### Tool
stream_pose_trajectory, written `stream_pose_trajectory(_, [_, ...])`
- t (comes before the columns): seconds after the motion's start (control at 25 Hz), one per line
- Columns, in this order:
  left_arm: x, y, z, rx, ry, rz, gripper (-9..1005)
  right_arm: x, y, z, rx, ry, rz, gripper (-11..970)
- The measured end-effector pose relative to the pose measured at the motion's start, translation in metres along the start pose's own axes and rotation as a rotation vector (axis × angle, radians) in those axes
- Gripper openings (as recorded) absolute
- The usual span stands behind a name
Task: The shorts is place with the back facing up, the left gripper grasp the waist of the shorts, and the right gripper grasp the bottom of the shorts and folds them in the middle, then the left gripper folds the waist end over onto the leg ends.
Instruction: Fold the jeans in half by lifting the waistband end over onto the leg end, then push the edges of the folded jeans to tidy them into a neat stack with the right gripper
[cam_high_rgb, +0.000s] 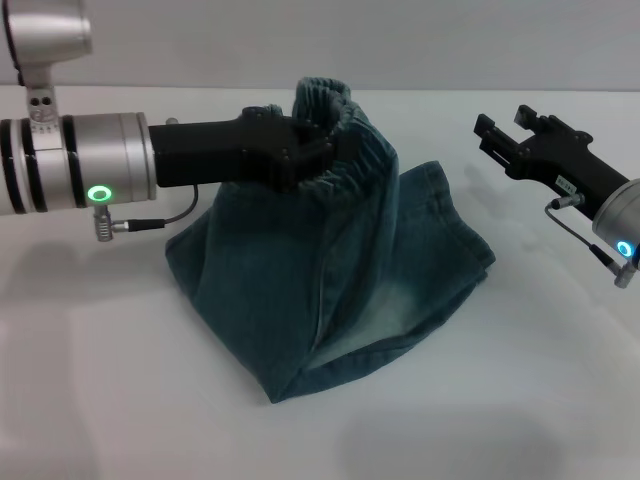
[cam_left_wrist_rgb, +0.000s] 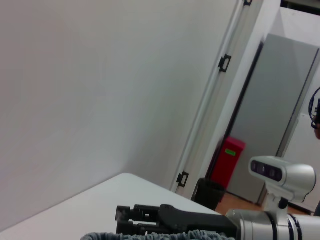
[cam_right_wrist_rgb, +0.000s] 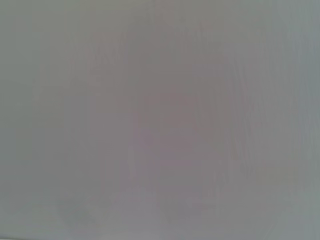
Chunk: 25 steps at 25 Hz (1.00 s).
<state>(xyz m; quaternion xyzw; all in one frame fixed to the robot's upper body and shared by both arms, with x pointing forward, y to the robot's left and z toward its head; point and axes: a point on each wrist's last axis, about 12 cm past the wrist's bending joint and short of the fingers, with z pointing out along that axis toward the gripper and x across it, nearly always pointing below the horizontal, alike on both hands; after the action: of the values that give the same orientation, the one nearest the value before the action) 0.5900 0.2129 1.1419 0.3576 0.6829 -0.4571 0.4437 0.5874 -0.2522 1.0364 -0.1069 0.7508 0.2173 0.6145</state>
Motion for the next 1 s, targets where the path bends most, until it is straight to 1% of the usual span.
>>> stream_pose_trajectory(0.04, [0.002, -0.001, 0.008, 0.004, 0.017, 0.000, 86, 0.000, 0.000, 0.000, 0.000, 0.000, 0.000, 629])
stream_pose_trajectory(0.08, [0.003, -0.001, 0.011, -0.004, 0.025, 0.001, 86, 0.000, 0.000, 0.000, 0.000, 0.000, 0.001, 629])
stream_pose_trajectory(0.48, [0.002, -0.003, 0.032, -0.008, 0.044, 0.005, 80, 0.004, 0.004, -0.001, -0.011, 0.008, 0.009, 630])
stream_pose_trajectory(0.68, [0.001, -0.004, 0.033, 0.001, 0.037, 0.003, 251, 0.004, 0.004, -0.001, -0.012, 0.008, 0.012, 631])
stream_pose_trajectory(0.92, [0.000, -0.006, 0.032, 0.016, 0.019, 0.000, 516, 0.004, 0.006, 0.000, -0.018, 0.001, 0.018, 630])
stream_pose_trajectory(1.0, [-0.001, -0.007, 0.029, 0.016, -0.006, -0.004, 554, 0.002, 0.007, -0.002, -0.029, -0.018, 0.020, 630])
